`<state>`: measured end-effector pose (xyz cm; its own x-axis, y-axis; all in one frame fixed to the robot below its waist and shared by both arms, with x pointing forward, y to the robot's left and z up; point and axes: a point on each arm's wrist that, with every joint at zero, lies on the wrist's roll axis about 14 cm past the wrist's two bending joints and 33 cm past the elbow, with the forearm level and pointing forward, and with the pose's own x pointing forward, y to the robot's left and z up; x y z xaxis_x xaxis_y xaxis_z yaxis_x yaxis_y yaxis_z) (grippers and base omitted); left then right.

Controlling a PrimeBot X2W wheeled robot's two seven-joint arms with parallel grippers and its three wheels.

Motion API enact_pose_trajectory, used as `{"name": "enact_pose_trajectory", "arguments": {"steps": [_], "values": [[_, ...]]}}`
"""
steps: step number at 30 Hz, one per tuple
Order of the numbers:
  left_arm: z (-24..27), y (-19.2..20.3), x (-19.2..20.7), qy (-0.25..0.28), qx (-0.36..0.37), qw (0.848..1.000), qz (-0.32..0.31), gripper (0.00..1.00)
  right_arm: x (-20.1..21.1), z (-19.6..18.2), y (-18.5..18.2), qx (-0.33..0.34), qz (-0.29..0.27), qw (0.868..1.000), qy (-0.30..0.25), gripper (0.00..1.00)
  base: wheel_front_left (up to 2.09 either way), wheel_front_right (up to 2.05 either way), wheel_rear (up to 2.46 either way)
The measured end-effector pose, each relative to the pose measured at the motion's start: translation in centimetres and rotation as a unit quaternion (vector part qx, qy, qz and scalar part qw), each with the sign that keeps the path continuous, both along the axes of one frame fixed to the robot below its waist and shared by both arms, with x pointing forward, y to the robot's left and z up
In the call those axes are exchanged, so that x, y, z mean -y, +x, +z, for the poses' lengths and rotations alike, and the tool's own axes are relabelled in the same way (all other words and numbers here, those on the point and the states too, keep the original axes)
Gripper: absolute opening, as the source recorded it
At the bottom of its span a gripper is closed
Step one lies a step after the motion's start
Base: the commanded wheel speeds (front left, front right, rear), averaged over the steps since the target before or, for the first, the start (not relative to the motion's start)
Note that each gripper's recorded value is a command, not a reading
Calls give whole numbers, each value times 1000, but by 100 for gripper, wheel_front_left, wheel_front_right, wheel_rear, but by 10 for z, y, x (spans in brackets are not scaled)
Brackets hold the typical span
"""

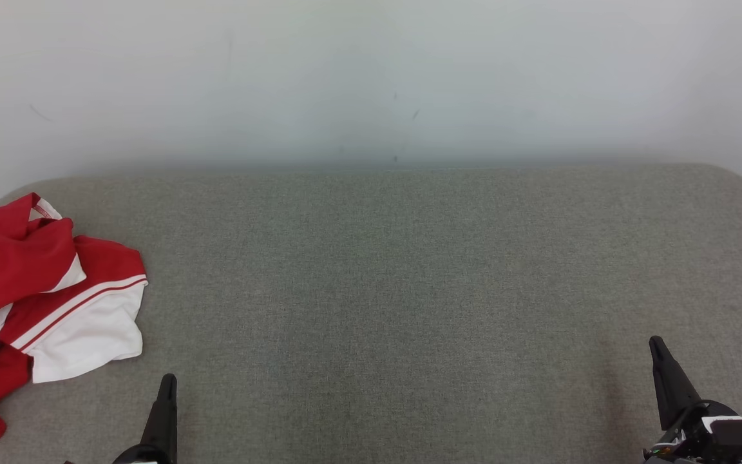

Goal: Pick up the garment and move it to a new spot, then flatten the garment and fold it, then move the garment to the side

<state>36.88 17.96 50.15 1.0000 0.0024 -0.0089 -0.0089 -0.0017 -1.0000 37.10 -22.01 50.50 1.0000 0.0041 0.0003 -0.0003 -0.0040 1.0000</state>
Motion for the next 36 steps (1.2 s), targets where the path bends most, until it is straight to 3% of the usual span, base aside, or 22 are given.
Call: {"name": "enact_pose_trajectory", "arguments": {"steps": [21,22,27,36], "values": [[0,0,0,0,1,1000,0,0,0,0,0,0,0,1000,0,0,0,0,0],[-1,0,0,0,-1,1000,0,100,0,-2,0,-2,0,1000,1,100,0,0,0],[-21,-8,0,-1,-31,1000,2,100,-2,-22,-9,-34,-3,999,8,100,0,0,0],[-20,-8,-2,29,-31,999,12,100,-9,-27,-9,-42,-7,999,-17,100,0,0,0]]}}
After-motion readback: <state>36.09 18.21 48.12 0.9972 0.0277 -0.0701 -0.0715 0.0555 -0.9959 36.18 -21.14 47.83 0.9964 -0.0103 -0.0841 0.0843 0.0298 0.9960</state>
